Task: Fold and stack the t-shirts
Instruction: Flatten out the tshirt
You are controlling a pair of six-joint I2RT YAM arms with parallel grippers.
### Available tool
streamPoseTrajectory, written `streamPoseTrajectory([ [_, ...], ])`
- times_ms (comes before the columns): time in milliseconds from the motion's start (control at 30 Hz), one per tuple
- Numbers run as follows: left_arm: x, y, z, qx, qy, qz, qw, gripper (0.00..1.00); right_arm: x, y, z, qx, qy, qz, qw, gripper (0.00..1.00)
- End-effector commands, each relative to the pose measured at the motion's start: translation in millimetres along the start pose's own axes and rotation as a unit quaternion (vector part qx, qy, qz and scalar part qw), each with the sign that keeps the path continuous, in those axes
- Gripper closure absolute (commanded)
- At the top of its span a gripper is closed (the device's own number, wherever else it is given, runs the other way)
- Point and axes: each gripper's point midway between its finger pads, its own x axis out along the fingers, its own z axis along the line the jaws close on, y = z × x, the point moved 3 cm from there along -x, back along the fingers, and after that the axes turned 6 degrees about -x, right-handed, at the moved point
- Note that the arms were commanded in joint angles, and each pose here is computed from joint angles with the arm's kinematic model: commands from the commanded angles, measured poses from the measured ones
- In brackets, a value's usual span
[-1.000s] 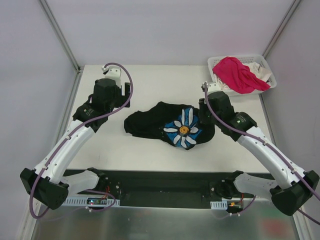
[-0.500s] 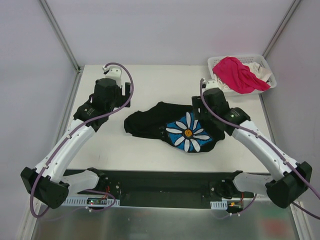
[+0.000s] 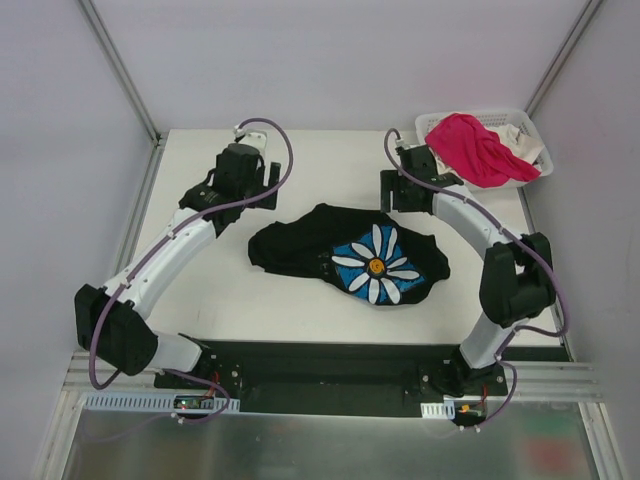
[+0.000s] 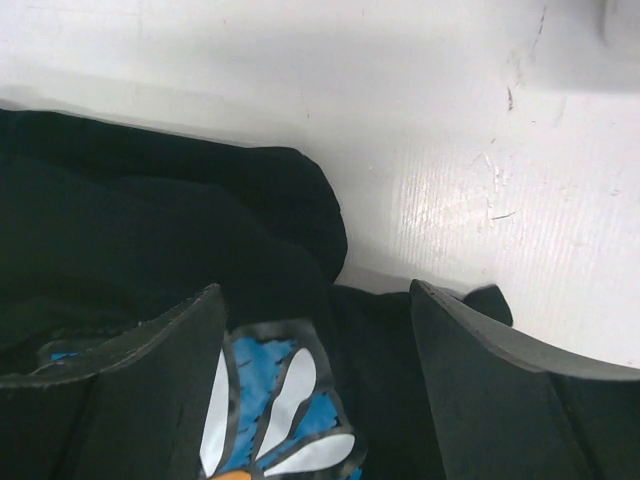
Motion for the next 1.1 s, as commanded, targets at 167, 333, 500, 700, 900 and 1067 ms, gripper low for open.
streamPoseTrajectory([
  [167, 17, -32, -16, 0.0, 0.019, -0.018, 1.0, 0.16, 22, -30, -3, 0.058, -0.063, -0.029, 0.996, 0.24],
  [333, 40, -26, -23, 0.001, 0.022, 0.005, 1.0, 0.16, 37, -21, -4, 0.075, -0.068, -0.01, 0.995, 0.24],
  [500, 59, -12, -31, -0.008, 0.035, 0.037, 0.999, 0.17, 38, -19, -5, 0.082, -0.069, -0.021, 0.994, 0.24],
  [700, 71, 21, -47, 0.011, 0.099, 0.097, 0.99, 0.17, 30, -26, -12, 0.078, -0.065, -0.039, 0.994, 0.23],
  [900, 64, 54, -65, 0.057, 0.187, 0.182, 0.964, 0.19, 16, -37, -14, 0.078, -0.077, -0.063, 0.992, 0.23],
  [1067, 67, 75, -60, 0.059, 0.173, 0.216, 0.959, 0.19, 6, -45, -12, 0.081, -0.088, -0.077, 0.99, 0.23],
])
